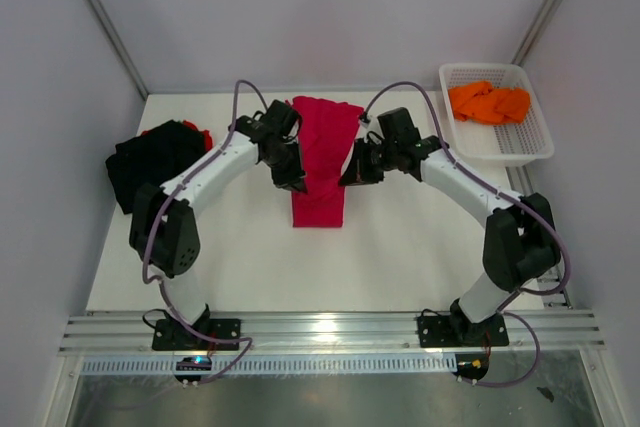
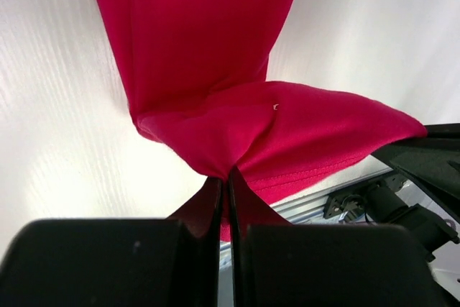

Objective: Fold and stack the t-shirts
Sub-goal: Fold the folded rectangular tshirt in 1/3 of the way

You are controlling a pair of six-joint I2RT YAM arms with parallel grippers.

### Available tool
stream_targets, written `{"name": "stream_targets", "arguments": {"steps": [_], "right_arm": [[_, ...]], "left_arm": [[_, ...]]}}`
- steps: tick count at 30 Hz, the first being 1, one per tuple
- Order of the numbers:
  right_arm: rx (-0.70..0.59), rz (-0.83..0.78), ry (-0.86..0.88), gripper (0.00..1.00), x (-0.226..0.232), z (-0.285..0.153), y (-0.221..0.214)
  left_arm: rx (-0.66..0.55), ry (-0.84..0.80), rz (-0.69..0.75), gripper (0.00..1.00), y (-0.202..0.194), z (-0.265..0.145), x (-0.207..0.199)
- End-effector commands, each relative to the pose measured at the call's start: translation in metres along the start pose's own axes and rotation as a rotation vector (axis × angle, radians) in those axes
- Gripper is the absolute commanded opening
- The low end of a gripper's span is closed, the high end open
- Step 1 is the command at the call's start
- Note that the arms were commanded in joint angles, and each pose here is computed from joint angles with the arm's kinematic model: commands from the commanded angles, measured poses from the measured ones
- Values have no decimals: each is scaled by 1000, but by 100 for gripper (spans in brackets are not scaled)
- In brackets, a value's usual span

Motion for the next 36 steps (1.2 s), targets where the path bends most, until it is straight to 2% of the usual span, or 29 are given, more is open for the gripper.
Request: {"name": "stream_targets", "arguments": {"steps": [1, 13, 18, 26, 34, 35, 36], "right_arm": [[-10, -28, -1, 3, 2, -6, 14], [9, -15, -34, 3, -17, 4, 18], [-5, -14, -52, 3, -22, 4, 42], [-16, -21, -57, 3, -21, 5, 77], [15, 4, -69, 3, -34, 13, 75], [20, 7, -80, 10, -38, 15, 73], [24, 10, -85, 23, -39, 15, 71]], "left_arm": [[18, 25, 9, 0, 9, -8, 9], [34, 17, -35, 0, 30, 13, 19], [49, 18, -59, 0, 41, 26, 26], [33, 18, -79, 0, 60, 26, 31], [14, 44, -103, 0, 69, 19, 39], [14, 55, -107, 0, 69, 20, 42], [7, 73, -108, 0, 70, 19, 46]]}}
Point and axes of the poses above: each gripper's point midway between its finger pads, its own z axis out along the fingers, its own x axis along the line the jaws close on, y = z × x, the point moved 2 cm from there along -z, back along the fingers, and after that the axes turned 14 degrees about z, right-handed, at the moved point
